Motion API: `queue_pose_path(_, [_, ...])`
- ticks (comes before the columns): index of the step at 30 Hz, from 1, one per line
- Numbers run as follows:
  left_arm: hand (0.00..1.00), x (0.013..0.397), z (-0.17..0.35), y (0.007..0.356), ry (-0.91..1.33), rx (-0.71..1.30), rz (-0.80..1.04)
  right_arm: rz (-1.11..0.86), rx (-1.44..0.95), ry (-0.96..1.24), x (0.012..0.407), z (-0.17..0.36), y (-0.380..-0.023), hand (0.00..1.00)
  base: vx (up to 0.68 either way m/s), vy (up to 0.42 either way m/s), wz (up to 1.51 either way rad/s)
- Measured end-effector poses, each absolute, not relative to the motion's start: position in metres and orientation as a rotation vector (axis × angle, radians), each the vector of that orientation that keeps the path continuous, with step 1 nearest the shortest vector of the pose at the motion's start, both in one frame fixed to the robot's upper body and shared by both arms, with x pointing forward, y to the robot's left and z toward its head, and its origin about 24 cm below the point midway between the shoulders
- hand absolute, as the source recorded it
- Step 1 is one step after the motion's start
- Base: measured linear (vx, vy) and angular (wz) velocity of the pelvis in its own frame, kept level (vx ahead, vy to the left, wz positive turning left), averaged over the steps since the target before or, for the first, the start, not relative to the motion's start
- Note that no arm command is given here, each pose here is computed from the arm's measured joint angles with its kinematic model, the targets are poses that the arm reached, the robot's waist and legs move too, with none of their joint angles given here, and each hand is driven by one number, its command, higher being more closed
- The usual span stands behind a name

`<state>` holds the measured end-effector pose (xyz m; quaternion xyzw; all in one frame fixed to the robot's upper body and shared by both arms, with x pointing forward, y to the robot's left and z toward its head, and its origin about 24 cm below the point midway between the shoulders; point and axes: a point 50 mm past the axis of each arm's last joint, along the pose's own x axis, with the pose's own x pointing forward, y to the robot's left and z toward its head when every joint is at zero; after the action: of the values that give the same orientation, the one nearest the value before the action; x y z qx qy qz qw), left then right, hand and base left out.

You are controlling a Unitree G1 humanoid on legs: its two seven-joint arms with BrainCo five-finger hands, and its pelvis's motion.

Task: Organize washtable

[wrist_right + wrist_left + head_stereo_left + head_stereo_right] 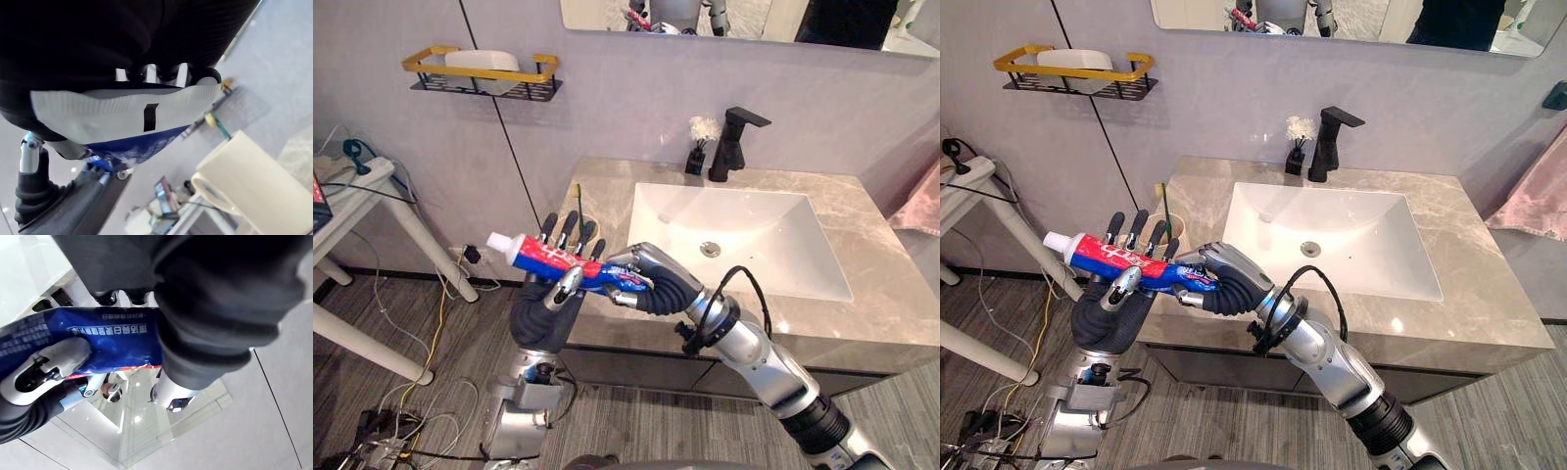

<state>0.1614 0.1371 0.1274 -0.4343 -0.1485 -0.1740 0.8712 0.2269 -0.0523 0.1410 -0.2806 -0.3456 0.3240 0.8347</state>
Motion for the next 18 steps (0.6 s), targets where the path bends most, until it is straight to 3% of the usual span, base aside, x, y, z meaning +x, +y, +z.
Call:
queue_pose_path(11, [1.0,0.166,0.125,0.137,-0.315,-0.917,-0.352,0.719,-0.594,-0.72,0.226,0.137,-0.049,1.0,0.0,0.001,-0.03])
queue_pose_path(12, [1.0,0.168,0.126,0.137,-0.322,-0.912,-0.353,0.718,-0.588,-0.719,0.226,0.137,-0.048,0.0,-0.02,0.017,-0.12])
queue_pose_path(18, [1.0,0.186,0.149,0.158,-0.477,-0.664,-0.33,0.664,-0.439,-0.654,0.23,0.137,-0.051,0.0,-0.03,0.015,-0.1])
